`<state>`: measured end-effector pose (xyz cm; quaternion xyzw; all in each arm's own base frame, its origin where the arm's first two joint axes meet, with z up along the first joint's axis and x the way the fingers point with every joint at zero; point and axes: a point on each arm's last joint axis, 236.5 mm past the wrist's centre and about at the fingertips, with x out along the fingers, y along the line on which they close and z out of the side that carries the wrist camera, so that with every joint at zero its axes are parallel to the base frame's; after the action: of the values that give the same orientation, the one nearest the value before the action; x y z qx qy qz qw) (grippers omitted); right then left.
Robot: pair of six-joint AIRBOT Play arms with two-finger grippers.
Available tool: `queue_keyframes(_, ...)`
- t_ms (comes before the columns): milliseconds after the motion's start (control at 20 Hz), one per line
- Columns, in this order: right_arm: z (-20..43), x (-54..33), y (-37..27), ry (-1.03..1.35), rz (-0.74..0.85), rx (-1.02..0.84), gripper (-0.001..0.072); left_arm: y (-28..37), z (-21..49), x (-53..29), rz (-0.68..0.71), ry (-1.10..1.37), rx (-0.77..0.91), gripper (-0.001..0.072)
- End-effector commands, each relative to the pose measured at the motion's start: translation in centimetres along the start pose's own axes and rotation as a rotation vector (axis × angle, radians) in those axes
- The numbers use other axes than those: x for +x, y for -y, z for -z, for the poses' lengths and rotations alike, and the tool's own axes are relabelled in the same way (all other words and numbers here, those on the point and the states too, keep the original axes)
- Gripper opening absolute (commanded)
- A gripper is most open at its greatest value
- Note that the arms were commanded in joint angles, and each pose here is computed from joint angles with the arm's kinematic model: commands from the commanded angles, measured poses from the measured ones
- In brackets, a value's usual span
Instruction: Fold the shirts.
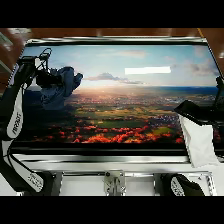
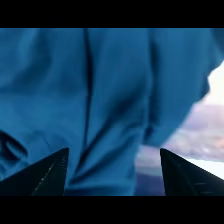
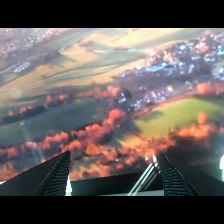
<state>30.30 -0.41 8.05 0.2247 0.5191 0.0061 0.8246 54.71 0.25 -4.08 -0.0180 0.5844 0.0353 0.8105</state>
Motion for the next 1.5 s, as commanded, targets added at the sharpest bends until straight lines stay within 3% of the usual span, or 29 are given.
queue_keyframes(0, -1.2, 0.0, -0.3, 0.051, -0.011, 0.003, 0.0684, -1.7, -0.1, 5.6, -0.004, -0.033, -0.038, 0.0720)
queue_keyframes(200, -1.3, 0.0, -0.3, 0.054, -0.014, 0.014, 0.0684, -1.3, -0.7, 7.6, 0.001, 0.000, -0.034, 0.0720)
queue_keyframes(250, -1.3, 0.0, -0.4, 0.054, -0.015, 0.021, 0.0684, -1.2, -0.6, 7.8, 0.001, -0.003, -0.048, 0.0668)
queue_keyframes(300, -1.3, 0.0, -0.4, 0.054, -0.019, 0.022, 0.0684, -1.1, -0.6, 7.9, 0.003, -0.005, -0.086, 0.0447)
queue_keyframes(350, -1.2, 0.0, -0.6, 0.051, -0.027, 0.025, 0.0684, -0.8, -0.6, 7.7, 0.016, -0.006, -0.125, 0.0171)
queue_keyframes(400, -1.1, -0.1, -1.1, 0.046, -0.047, 0.031, 0.0683, -0.1, -0.6, 7.2, 0.044, -0.011, -0.149, 0.0043)
queue_keyframes(600, -0.5, -0.1, -2.4, 0.019, -0.103, 0.045, 0.0683, 3.4, -3.7, -1.4, 0.148, 0.115, -0.132, 0.0043)
queue_keyframes(800, -0.5, -0.3, -3.6, 0.017, -0.153, 0.053, 0.0683, 10.1, -6.4, -22.7, 0.265, 0.483, 0.077, 0.0043)
queue_keyframes(950, -0.8, -1.5, -5.6, 0.020, -0.224, 0.040, 0.0682, 16.3, -1.9, -39.8, 0.484, 0.742, 0.181, 0.0043)
queue_keyframes(1100, -2.0, -4.3, -7.0, 0.054, -0.233, -0.050, 0.0682, 21.3, 4.9, -50.5, 0.684, 0.880, 0.309, 0.0044)
queue_keyframes(1300, -3.4, -8.5, -7.6, 0.125, -0.177, -0.146, 0.0682, 25.6, 11.8, -52.1, 0.783, 0.784, 0.472, 0.0044)
queue_keyframes(1450, -1.7, -8.4, -7.2, 0.056, -0.156, -0.173, 0.0683, 22.5, 13.4, -43.9, 0.499, 0.561, 0.545, 0.0044)
